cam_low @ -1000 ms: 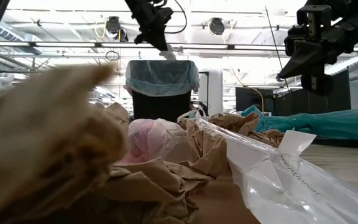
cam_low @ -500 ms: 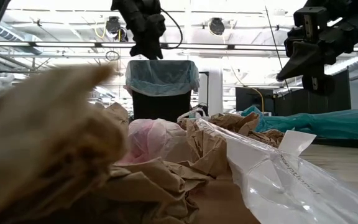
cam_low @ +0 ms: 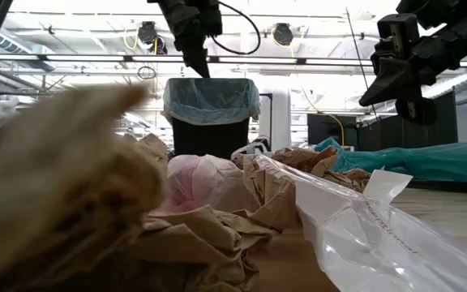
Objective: Place trash/remove bag and relplace
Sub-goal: Move the trash bin to the center
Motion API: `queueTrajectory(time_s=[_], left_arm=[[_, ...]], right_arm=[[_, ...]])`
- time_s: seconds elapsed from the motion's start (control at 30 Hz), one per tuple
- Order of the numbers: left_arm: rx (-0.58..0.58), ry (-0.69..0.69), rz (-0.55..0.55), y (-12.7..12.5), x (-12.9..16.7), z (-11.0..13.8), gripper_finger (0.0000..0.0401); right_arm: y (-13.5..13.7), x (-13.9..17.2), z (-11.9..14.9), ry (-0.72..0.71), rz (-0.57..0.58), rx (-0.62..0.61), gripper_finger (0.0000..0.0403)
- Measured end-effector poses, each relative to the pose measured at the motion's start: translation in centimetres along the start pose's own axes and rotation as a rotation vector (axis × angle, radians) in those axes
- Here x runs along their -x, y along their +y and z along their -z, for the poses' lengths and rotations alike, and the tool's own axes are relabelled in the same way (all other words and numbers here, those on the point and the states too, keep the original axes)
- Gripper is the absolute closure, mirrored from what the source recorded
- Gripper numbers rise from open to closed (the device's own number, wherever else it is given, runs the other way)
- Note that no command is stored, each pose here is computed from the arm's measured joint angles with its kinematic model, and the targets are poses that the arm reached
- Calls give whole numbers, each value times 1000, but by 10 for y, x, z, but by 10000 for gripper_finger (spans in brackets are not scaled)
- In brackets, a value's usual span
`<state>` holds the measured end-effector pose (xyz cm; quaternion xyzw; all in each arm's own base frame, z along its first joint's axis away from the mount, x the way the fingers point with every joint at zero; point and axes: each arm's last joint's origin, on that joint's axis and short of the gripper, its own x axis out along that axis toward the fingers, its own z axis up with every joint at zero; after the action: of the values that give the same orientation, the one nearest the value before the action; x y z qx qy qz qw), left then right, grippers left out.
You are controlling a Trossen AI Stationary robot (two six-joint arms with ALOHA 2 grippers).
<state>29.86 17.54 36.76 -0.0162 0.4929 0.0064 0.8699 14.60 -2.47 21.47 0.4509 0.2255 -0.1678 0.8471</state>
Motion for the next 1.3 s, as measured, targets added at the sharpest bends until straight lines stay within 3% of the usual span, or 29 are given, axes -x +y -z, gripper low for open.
queueTrajectory(time_s=[0.17, 0.3, 0.5, 0.63, 1.07, 1.3], left_arm=[[-120, 74, -36, 2, -9, 1, 251], [-127, 144, -96, 6, -22, 1, 274], [-56, 182, -97, -3, -31, -2, 385], [36, 184, -91, -16, -32, -6, 394], [185, 208, -50, -125, -43, -27, 398], [293, 199, -47, -182, -45, -29, 399]], right_arm=[[0, 0, 0, 0, -1, -1, 403], [0, 0, 0, -11, 3, -3, 403], [0, 0, -1, -22, 12, -15, 403], [0, 0, -1, -20, 11, 4, 403], [5, 6, -4, -58, -61, 65, 403], [9, 16, -2, -13, -172, 124, 403]])
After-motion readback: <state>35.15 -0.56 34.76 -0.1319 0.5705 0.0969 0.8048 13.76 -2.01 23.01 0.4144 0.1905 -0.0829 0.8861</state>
